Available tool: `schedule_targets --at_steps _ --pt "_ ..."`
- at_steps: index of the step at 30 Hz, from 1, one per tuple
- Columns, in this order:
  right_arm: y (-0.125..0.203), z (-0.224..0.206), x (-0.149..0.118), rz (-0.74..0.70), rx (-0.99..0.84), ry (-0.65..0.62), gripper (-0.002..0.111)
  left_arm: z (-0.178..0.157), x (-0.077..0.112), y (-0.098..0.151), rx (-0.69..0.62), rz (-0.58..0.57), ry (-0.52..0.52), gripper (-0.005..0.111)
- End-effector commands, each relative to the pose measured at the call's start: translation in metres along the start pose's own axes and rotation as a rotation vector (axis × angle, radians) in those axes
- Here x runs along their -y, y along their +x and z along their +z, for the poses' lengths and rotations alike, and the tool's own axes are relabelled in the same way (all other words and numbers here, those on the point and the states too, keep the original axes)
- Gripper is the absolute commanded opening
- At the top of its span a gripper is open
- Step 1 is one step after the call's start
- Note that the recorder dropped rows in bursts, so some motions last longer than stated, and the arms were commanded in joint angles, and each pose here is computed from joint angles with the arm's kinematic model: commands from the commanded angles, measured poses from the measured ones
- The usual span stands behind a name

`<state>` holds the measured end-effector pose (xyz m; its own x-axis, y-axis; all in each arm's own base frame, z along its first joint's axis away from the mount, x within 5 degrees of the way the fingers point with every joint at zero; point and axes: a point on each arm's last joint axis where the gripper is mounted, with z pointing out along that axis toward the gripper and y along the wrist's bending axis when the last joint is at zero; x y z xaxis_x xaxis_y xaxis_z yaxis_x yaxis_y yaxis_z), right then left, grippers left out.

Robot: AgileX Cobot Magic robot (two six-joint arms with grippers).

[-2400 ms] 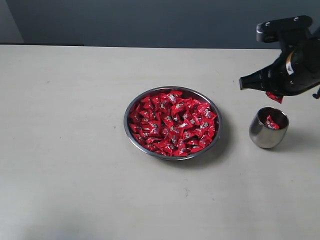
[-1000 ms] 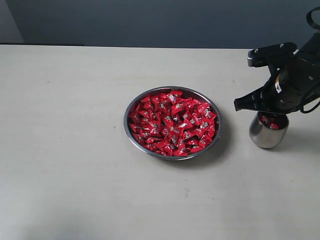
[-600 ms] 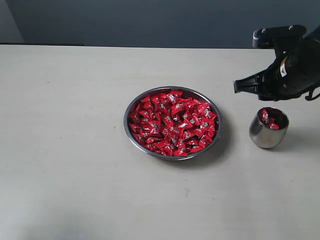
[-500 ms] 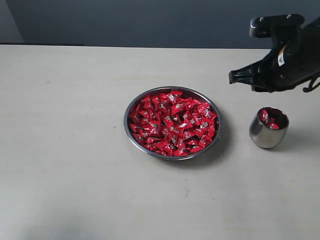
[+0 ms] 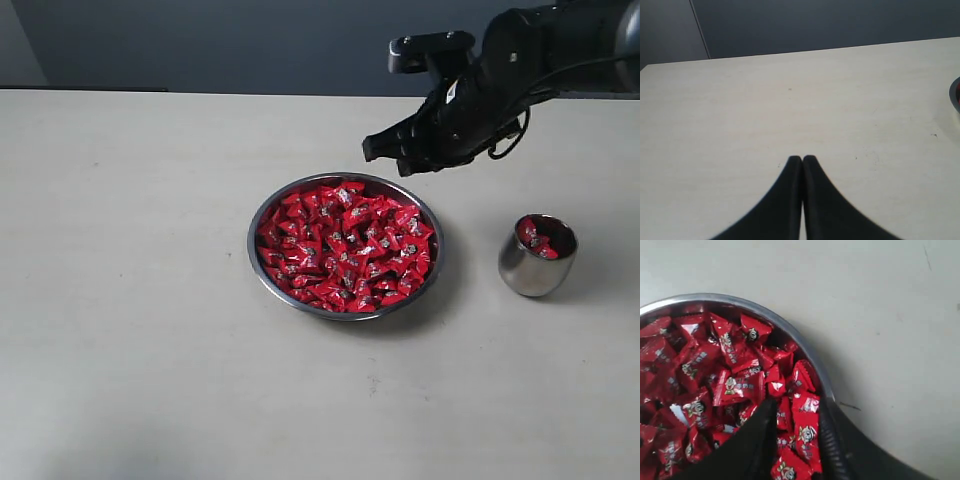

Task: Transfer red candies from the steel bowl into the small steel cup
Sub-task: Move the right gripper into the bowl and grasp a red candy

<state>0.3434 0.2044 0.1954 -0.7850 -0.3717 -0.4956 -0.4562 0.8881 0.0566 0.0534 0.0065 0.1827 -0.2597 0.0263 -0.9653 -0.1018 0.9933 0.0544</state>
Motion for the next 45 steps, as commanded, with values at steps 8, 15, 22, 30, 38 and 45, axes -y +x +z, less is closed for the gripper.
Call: schedule_targets --at_steps 8,15,22,30,38,45 --pt "-0.006 0.053 -0.041 -0.107 -0.104 -0.091 0.029 0.000 0.000 0.000 0.011 0.001 -0.001 0.000" --pt "0.003 0.068 -0.044 -0.156 -0.147 -0.072 0.029 0.000 0.000 0.000 0.011 0.001 -0.001 0.000" --pt "0.010 0.086 -0.042 -0.174 -0.170 -0.058 0.029 0.000 0.000 0.000 0.011 0.001 -0.001 0.000" --pt "0.009 0.091 -0.041 -0.181 -0.140 -0.053 0.008 0.000 0.000 0.000 0.011 0.001 -0.001 0.000" --pt "0.009 0.090 -0.040 -0.218 -0.151 -0.034 -0.001 0.000 0.000 0.000 0.011 0.001 -0.001 0.000" --pt "-0.006 0.073 -0.041 -0.217 -0.144 -0.034 -0.001 0.000 0.000 0.000 0.011 0.001 -0.001 0.000"
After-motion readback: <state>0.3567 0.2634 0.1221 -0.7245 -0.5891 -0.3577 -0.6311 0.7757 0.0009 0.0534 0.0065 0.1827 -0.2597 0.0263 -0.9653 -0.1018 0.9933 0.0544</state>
